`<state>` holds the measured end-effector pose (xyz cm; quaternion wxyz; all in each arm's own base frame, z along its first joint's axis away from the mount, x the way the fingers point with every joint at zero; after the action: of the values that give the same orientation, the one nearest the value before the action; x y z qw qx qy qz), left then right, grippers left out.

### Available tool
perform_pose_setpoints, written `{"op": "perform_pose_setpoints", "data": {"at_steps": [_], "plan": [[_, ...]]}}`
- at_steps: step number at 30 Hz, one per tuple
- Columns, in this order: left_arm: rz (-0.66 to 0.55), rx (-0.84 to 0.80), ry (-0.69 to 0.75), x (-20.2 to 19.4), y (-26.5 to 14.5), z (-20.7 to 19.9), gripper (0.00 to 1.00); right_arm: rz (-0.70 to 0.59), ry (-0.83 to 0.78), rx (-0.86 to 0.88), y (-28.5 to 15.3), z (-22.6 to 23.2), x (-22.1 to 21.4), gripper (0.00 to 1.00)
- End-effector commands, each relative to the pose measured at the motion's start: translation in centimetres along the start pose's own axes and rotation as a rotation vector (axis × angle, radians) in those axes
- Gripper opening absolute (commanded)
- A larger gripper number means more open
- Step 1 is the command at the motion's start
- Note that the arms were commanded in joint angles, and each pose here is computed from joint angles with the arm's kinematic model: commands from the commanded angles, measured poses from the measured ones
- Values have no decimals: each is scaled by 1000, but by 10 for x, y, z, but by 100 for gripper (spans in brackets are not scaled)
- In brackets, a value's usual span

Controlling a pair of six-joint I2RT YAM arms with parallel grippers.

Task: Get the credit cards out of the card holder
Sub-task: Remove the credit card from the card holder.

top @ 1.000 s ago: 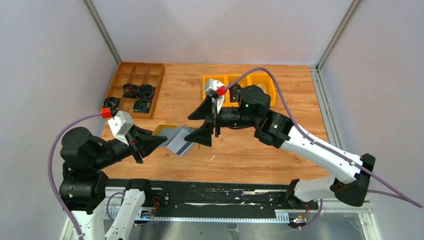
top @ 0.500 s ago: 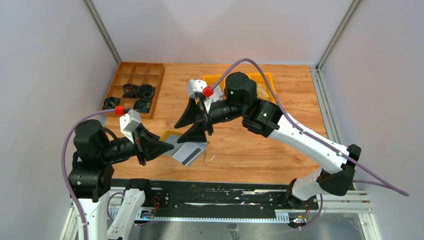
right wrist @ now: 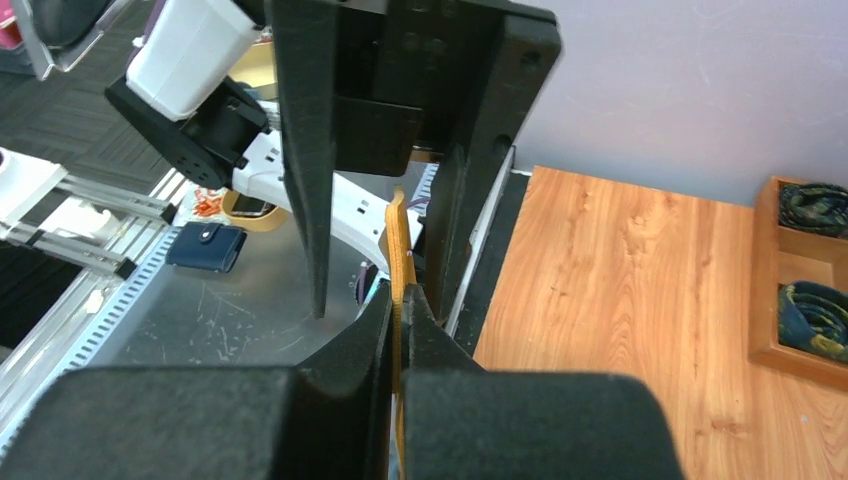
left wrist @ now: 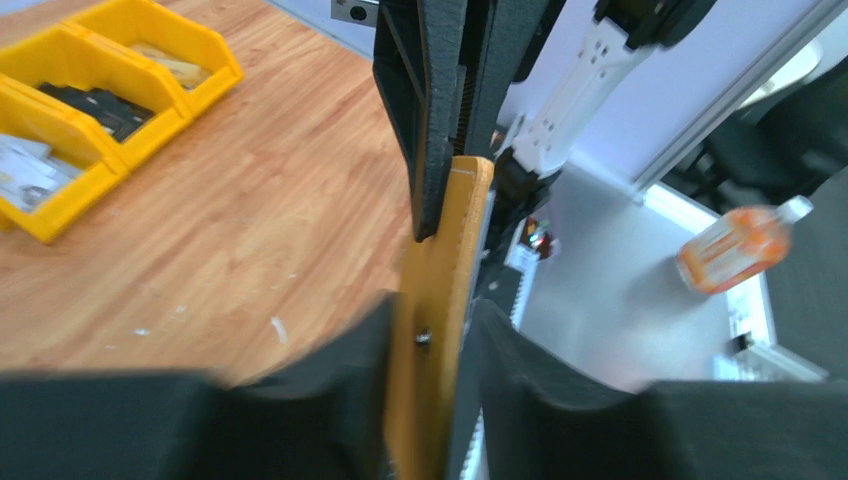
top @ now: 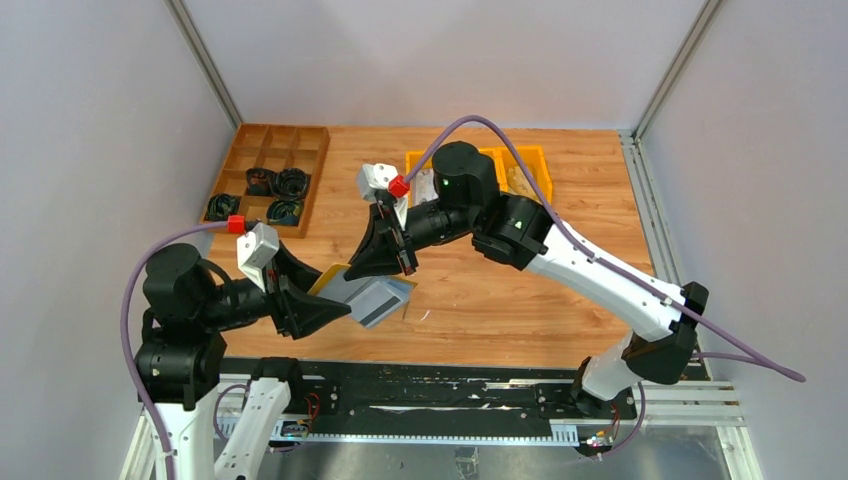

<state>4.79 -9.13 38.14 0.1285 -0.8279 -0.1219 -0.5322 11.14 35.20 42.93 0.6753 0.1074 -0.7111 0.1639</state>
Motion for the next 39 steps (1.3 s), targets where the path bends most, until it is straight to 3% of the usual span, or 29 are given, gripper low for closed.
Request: {"op": "perform_pose_setpoints", "data": {"at_steps": [1, 4, 9, 15, 16, 19, 22, 27, 33, 35, 38, 39], "plan": [[-11, 32, 34, -3, -5, -8, 58, -126, -25, -102, -14, 5, 22, 0], [-14, 69, 43, -7, -7, -9, 52, -244, -20, -173, -28, 8, 24, 0], [-51, 126, 92, -2, -10, -11, 24, -338, 47, -199, -38, 18, 11, 0], [-95, 126, 78, 4, -8, -11, 2, -397, 161, -178, -33, 21, -10, 0], [-99, 122, 85, 5, -8, -11, 0, -376, 178, -160, -31, 22, -14, 2], [-61, 84, 89, 0, -8, -11, 0, -218, 187, -88, -26, 21, -27, 34], [-10, 85, 92, -6, -7, -3, 0, -39, 121, -43, -24, 15, -25, 52], [39, 73, 88, -11, -5, 4, 0, 154, 68, 11, -17, 7, -31, 60], [50, 64, 121, -7, -5, 6, 0, 326, 29, 40, -7, 7, -34, 45], [50, 60, 127, -7, -5, 5, 0, 352, 10, 34, -2, 4, -32, 33], [46, 65, 151, -8, -6, 4, 0, 353, -14, 8, 4, -2, -27, 1], [44, 68, 162, -9, -7, 3, 0, 347, -25, -1, 5, -3, -24, 0]]}}
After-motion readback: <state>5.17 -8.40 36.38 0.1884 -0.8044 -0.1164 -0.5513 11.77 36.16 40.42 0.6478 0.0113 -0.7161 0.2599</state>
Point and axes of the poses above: each gripper's point midway between its finger pads, its own y axis out along the fingers, its own z axis along the line the jaws close on, x = y × z, the point moved 8 cm from there along -y, back along the fingers, and after that the axes turned 5 degrees about -y, right-handed, at the moved point
